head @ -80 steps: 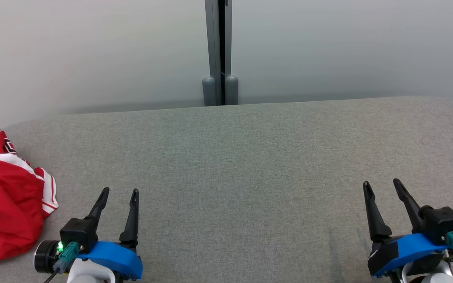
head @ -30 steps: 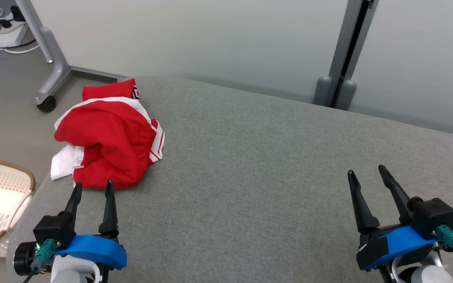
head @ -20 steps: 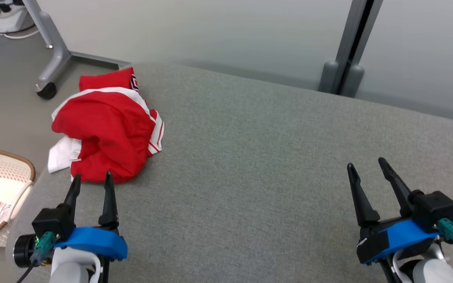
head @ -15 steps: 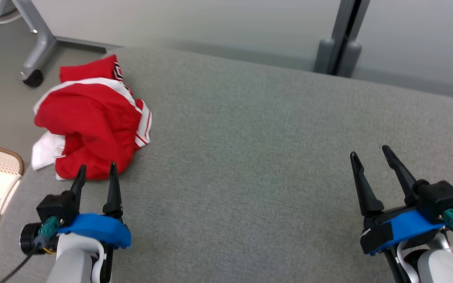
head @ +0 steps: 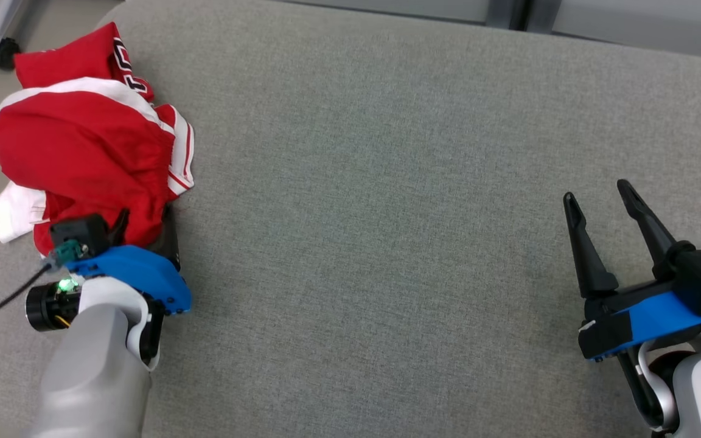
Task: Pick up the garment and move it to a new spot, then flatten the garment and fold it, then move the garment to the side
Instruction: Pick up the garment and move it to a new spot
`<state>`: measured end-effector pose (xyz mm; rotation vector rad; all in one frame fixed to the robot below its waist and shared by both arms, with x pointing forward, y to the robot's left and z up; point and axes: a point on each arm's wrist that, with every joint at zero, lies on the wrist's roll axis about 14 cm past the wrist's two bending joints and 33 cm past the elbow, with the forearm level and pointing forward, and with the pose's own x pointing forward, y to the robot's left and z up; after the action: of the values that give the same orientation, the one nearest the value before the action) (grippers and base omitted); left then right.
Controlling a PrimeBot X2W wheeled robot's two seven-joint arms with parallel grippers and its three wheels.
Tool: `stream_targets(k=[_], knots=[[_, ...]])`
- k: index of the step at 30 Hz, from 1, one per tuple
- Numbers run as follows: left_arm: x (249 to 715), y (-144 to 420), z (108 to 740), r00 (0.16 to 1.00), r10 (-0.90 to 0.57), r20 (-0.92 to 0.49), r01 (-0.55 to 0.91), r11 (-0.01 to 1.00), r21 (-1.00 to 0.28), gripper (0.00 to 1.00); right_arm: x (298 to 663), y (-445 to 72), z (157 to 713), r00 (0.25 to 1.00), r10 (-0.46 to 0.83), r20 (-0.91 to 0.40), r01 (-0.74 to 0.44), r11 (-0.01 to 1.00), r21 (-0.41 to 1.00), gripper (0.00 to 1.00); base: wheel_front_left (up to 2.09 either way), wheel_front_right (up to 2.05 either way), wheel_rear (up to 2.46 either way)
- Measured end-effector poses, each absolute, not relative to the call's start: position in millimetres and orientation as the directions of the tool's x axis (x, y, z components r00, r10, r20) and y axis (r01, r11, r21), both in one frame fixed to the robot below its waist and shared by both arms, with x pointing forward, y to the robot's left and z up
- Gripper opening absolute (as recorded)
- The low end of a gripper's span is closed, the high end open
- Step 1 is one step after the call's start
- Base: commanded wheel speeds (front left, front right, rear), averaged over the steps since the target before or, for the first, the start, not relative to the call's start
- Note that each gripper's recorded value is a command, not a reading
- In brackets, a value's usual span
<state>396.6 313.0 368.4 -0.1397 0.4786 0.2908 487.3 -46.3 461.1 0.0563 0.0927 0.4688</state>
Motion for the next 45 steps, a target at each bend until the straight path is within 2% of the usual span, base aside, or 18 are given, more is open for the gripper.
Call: stream_targets(k=[4, 5, 6, 7, 8, 15, 23, 30, 36, 41, 45], knots=[[400, 317, 355, 0.805, 0.244, -0.540, -0.325, 0.944, -0.057, 1.00, 493, -47, 454, 0.886, 0.456, -0.085, -0.451, 0.890, 0.074, 1.00, 0.00, 0.00, 0.00], [401, 319, 353, 0.798, 0.247, -0.549, -0.331, 0.942, -0.057, 0.89, 494, -47, 453, 0.885, 0.457, -0.088, -0.452, 0.889, 0.074, 1.00, 0.00, 0.00, 0.00], [401, 320, 352, 0.794, 0.247, -0.555, -0.333, 0.941, -0.057, 0.58, 495, -46, 452, 0.884, 0.458, -0.091, -0.453, 0.888, 0.073, 1.00, 0.00, 0.00, 0.00], [402, 321, 353, 0.795, 0.253, -0.551, -0.339, 0.939, -0.058, 0.20, 495, -46, 452, 0.884, 0.458, -0.090, -0.453, 0.888, 0.073, 1.00, 0.00, 0.00, 0.00], [402, 323, 353, 0.795, 0.257, -0.549, -0.341, 0.938, -0.054, 0.00, 496, -47, 452, 0.884, 0.458, -0.091, -0.453, 0.888, 0.072, 1.00, 0.00, 0.00, 0.00], [406, 339, 384, 0.848, 0.303, -0.435, -0.359, 0.932, -0.051, 0.00, 493, -45, 469, 0.889, 0.455, -0.052, -0.452, 0.890, 0.065, 1.00, 0.00, 0.00, 0.00], [413, 358, 470, 0.923, 0.350, -0.161, -0.357, 0.934, -0.014, 0.00, 476, -39, 494, 0.890, 0.455, -0.003, -0.454, 0.888, 0.069, 1.00, 0.00, 0.00, 0.00], [396, 335, 510, 0.948, 0.317, 0.007, -0.317, 0.948, 0.002, 0.00, 456, -49, 512, 0.904, 0.427, 0.033, -0.428, 0.901, 0.070, 1.00, 0.00, 0.00, 0.00], [399, 269, 519, 0.985, 0.158, 0.064, -0.158, 0.987, -0.003, 0.00, 441, -73, 520, 0.930, 0.365, 0.046, -0.368, 0.927, 0.070, 1.00, 0.00, 0.00, 0.00], [417, 184, 520, 0.996, -0.073, 0.051, 0.075, 0.997, -0.030, 0.00, 433, -105, 523, 0.958, 0.284, 0.048, -0.287, 0.956, 0.065, 1.00, 0.00, 0.00, 0.00], [429, 113, 509, 0.962, -0.271, 0.018, 0.272, 0.960, -0.061, 0.00, 427, -133, 520, 0.977, 0.210, 0.036, -0.212, 0.975, 0.060, 1.00, 0.00, 0.00, 0.00]])
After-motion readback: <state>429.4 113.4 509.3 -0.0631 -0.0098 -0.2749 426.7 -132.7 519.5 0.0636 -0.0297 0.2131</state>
